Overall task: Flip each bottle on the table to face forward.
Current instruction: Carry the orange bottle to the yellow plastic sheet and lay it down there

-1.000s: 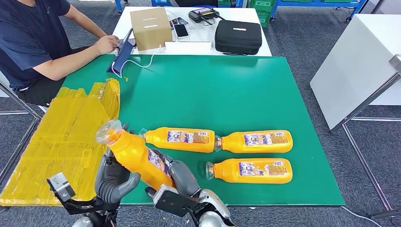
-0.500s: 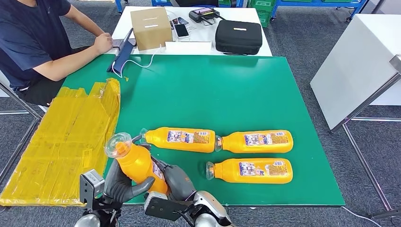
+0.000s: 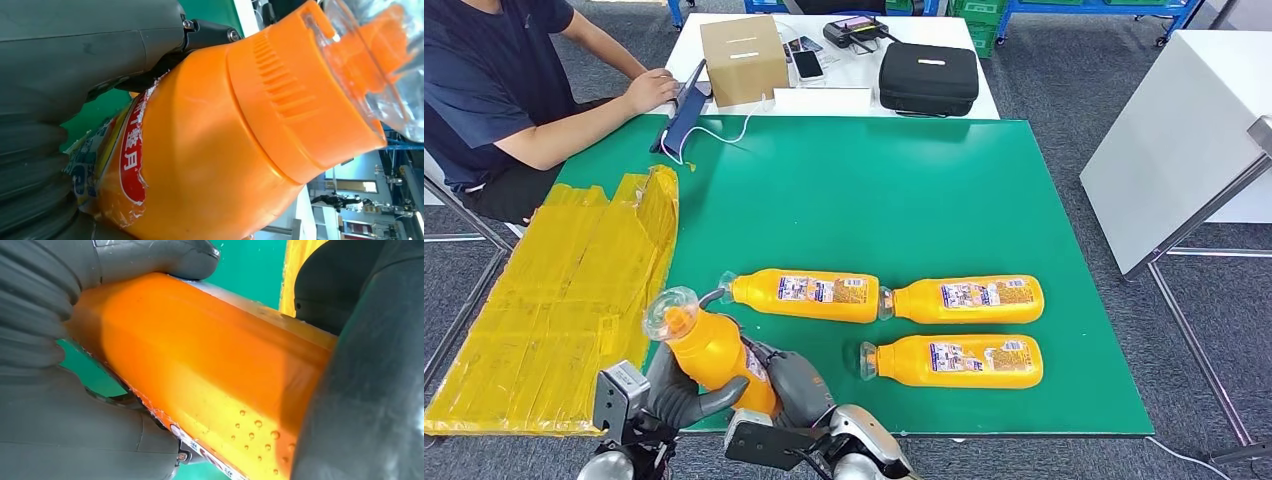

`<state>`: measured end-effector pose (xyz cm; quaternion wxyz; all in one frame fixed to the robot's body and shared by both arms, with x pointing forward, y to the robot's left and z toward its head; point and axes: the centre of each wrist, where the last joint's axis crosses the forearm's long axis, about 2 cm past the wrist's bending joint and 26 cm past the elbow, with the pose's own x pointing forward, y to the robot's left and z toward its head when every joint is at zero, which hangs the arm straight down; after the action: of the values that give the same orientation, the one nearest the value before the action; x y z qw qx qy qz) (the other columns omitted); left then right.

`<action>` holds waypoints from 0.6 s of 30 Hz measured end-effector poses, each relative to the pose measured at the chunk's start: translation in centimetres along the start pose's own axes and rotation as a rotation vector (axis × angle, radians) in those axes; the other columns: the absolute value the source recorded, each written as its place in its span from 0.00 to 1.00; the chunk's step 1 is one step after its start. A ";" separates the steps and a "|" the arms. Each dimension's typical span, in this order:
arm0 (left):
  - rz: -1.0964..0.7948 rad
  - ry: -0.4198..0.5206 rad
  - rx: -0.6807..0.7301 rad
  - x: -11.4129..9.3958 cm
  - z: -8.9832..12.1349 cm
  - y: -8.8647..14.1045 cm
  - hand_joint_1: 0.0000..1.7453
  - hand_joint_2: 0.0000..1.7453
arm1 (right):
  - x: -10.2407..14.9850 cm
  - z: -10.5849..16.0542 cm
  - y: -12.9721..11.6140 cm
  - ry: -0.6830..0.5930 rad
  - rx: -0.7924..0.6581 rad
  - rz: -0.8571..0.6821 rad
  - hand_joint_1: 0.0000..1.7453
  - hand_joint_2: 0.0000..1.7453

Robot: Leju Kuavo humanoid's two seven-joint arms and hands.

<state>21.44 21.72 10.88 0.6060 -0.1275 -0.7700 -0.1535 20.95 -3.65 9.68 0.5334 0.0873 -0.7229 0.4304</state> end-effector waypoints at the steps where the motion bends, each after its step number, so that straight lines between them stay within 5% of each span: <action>1: -0.004 0.000 0.004 0.0 0.0 0.1 1.00 1.00 | 0.0 0.0 0.0 0.003 -0.004 0.007 0.37 1.00; 2: -0.016 -0.001 0.012 0.0 0.0 0.1 1.00 1.00 | 0.1 -0.1 -0.1 0.009 -0.008 0.016 0.12 0.75; 3: -0.040 0.000 0.024 0.0 0.0 0.2 1.00 1.00 | 0.1 -0.1 -0.2 0.021 -0.015 0.029 0.00 0.50; 5: -0.145 0.004 0.075 0.1 0.0 0.6 1.00 1.00 | 0.1 -0.3 -0.4 0.054 -0.034 0.068 0.00 0.00; 15: -1.089 -0.083 0.585 2.0 -2.4 7.6 1.00 1.00 | -1.9 0.1 -8.2 0.137 -0.193 0.155 0.00 0.00; 18: -1.210 -0.091 0.640 1.8 -2.2 8.3 1.00 1.00 | -2.2 0.4 -9.9 0.140 -0.222 0.164 0.00 0.00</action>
<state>26.20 28.54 13.76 0.3885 0.5040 -0.7381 -0.2243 27.36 -10.73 12.98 0.5520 -0.0618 -0.7317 0.3951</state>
